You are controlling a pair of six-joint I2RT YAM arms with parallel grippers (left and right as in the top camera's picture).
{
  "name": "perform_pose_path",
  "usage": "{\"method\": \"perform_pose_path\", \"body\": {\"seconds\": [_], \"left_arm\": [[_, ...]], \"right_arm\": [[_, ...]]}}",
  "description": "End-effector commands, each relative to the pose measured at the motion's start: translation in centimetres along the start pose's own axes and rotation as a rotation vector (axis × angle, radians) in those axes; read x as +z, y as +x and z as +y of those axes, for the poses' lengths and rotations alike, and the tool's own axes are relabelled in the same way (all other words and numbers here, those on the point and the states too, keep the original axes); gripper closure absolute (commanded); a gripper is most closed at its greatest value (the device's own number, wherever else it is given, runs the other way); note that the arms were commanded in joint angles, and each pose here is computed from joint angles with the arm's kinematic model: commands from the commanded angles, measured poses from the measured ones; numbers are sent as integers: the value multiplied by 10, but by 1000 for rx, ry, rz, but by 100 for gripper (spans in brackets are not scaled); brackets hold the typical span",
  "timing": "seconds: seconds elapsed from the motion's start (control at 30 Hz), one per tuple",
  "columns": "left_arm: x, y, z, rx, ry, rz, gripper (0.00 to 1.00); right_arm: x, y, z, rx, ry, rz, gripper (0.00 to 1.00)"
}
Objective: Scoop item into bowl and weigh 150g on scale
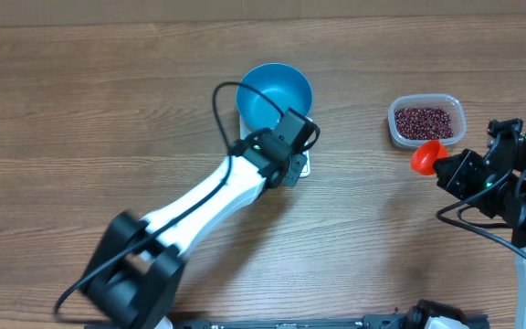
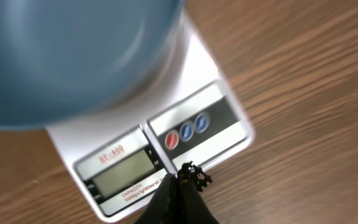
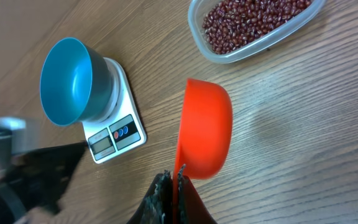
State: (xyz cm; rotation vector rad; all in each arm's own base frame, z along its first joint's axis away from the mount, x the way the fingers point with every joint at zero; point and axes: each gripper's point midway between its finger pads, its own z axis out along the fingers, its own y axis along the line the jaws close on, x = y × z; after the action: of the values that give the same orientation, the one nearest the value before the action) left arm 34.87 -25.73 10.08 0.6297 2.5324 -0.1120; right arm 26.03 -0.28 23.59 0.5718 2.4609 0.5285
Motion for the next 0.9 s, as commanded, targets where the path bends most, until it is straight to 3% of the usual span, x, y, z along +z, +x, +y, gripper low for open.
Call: {"method": "perform_pose_path", "body": {"seconds": [0.0,0.33,0.53,0.87], "left_arm": [[-48,-27,-4,42,66,-107,96],[-56,-21,0,91,80,-91,96],[-15,0,-8,54,93,23,96],[36,16,2,-17,0,93,96]], "right_arm": [[-7,-9,3,-21,1,-39,96],[-7,-9,3,-21,1,-38,96],[-7,-9,3,-21,1,-38,96],[-7,-9,2,-20,8,-39,96]]}}
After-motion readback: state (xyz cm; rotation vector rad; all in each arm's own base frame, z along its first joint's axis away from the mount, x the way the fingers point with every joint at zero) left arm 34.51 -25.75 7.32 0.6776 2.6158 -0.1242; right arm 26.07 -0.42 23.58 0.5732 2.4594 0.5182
